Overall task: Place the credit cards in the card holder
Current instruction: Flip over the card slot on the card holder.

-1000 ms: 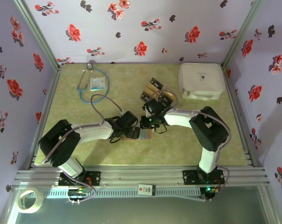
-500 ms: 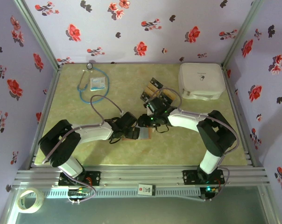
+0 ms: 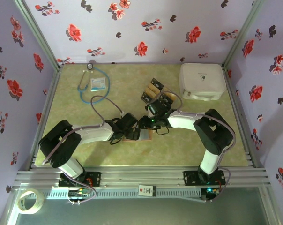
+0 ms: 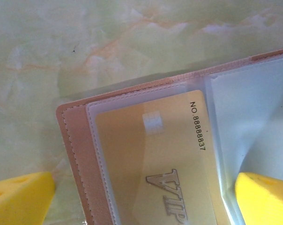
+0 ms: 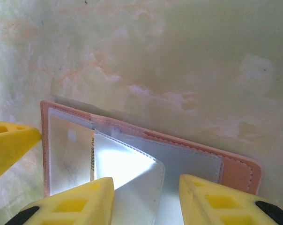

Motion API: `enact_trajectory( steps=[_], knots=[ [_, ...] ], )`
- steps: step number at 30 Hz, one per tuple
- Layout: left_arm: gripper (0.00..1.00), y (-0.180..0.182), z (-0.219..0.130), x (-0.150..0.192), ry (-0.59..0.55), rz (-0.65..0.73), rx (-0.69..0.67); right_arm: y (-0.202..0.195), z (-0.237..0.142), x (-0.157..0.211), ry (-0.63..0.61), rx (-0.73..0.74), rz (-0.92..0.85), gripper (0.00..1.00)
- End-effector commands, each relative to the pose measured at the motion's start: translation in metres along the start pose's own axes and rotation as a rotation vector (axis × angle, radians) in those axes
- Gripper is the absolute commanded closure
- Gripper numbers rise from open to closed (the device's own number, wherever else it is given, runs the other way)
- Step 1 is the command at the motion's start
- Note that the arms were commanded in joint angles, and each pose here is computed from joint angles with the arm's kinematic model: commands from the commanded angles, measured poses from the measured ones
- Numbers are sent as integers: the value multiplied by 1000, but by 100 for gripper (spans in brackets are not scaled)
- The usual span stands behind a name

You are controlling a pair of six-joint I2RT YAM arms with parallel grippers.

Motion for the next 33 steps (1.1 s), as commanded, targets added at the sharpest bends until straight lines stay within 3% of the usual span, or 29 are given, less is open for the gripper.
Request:
enact_trajectory(
  steps=[1,13,21,33],
  knots=[
    [0,2,2,10,30,3,-12,4,4,3,42,-51,21,60],
    [0,14,-35,-13,-86,-38,-12,24,-7,7,50,-107,13,61],
    [0,62,-77,-12,-205,-242,-55,50,-7,17,58,-108,-31,53],
    [0,95,-89,11,-191,-354,-96,67,35,16,93,-72,-34,48]
  ],
)
Point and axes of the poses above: each hand's point on the last joint's axis, 136 mm out from that joint toward the fingers, its own z axis out along the fingers, its own y axis along the line the jaws close on, x = y × z, the point moved 8 cm from there along -z, back along the fingers, and after that the axes turned 12 degrees about z, right-handed, at the moved point
